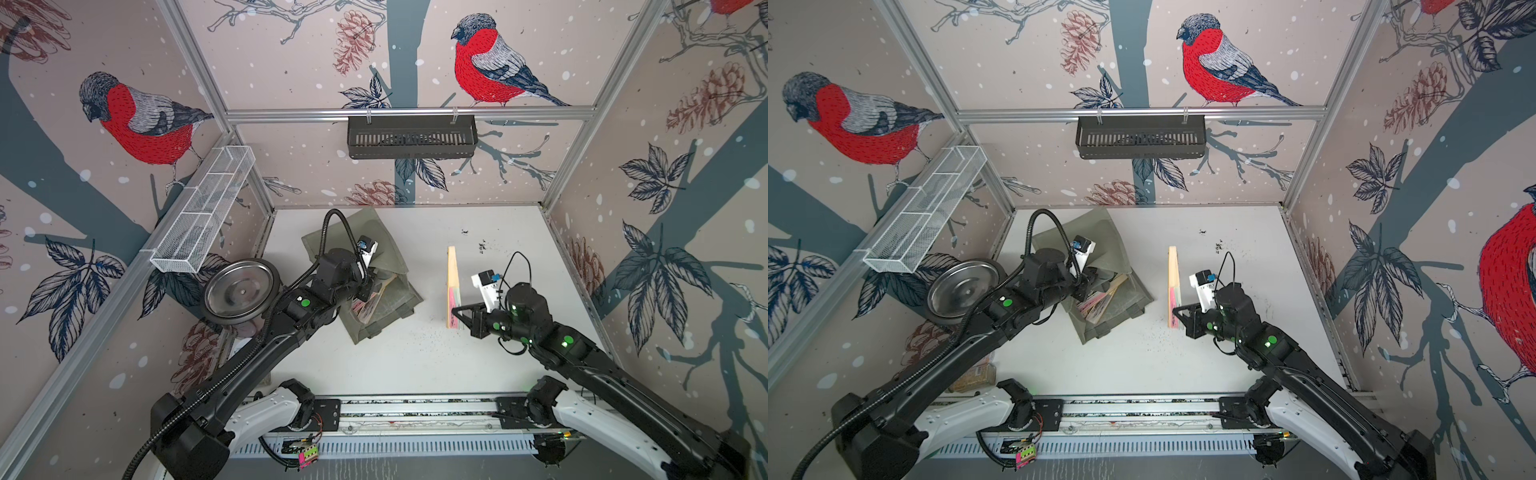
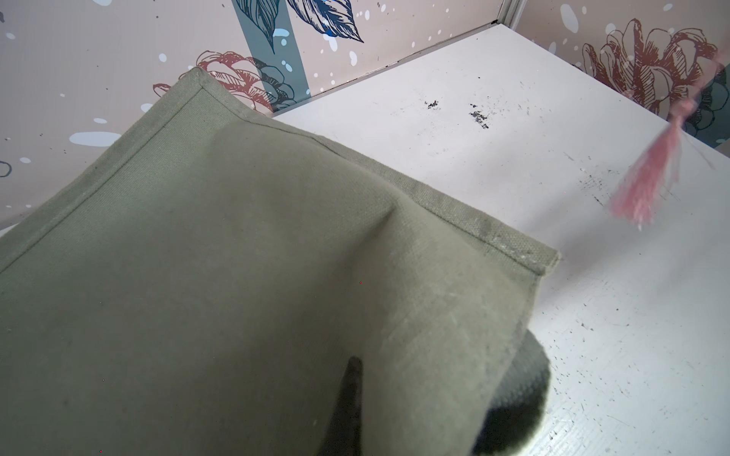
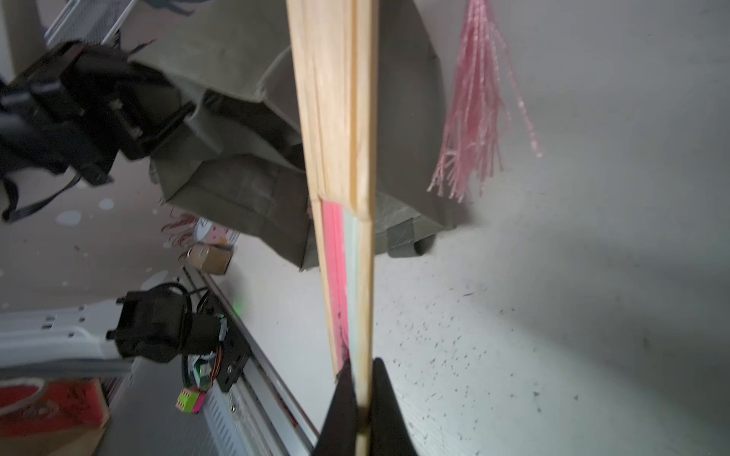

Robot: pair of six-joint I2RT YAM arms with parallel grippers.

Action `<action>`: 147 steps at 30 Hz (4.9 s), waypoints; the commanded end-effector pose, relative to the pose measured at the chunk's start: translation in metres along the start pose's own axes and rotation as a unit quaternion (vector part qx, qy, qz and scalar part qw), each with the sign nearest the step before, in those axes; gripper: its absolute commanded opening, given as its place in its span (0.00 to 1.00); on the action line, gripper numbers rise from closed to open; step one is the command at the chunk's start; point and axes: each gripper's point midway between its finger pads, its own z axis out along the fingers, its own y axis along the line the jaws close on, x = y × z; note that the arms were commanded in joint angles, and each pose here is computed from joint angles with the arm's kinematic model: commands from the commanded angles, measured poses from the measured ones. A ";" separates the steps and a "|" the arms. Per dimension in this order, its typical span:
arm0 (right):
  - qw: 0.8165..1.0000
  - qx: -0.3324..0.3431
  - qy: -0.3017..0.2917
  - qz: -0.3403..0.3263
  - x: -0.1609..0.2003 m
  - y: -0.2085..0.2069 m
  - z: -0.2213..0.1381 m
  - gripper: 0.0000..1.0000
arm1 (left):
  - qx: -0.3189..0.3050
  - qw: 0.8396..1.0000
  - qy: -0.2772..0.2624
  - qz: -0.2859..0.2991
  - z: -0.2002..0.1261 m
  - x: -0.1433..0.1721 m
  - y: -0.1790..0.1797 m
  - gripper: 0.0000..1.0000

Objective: Take out the folding fans from the tote bags
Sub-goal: Place the folding fan at the center of the board, then pick up the folding fan from the canvas bag.

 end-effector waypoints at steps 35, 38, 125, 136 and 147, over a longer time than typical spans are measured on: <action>0.988 0.054 0.124 0.077 -0.154 -0.225 0.278 0.08 | 0.004 1.000 -0.025 0.005 -0.003 -0.011 -0.003 0.00; 0.987 0.055 0.128 0.084 -0.156 -0.232 0.284 0.08 | 0.004 1.000 -0.024 0.005 -0.003 -0.010 -0.003 0.00; 0.966 -0.091 -0.007 0.240 0.077 0.070 0.246 0.42 | 0.012 1.000 -0.021 0.014 -0.002 -0.008 -0.009 0.00; 0.959 -0.058 -0.007 0.279 0.075 0.047 0.263 0.43 | 0.013 0.999 -0.024 0.016 -0.003 -0.009 -0.010 0.00; 0.954 -0.029 0.002 0.297 0.079 0.036 0.282 0.41 | 0.015 1.000 -0.019 0.016 -0.002 -0.008 -0.012 0.00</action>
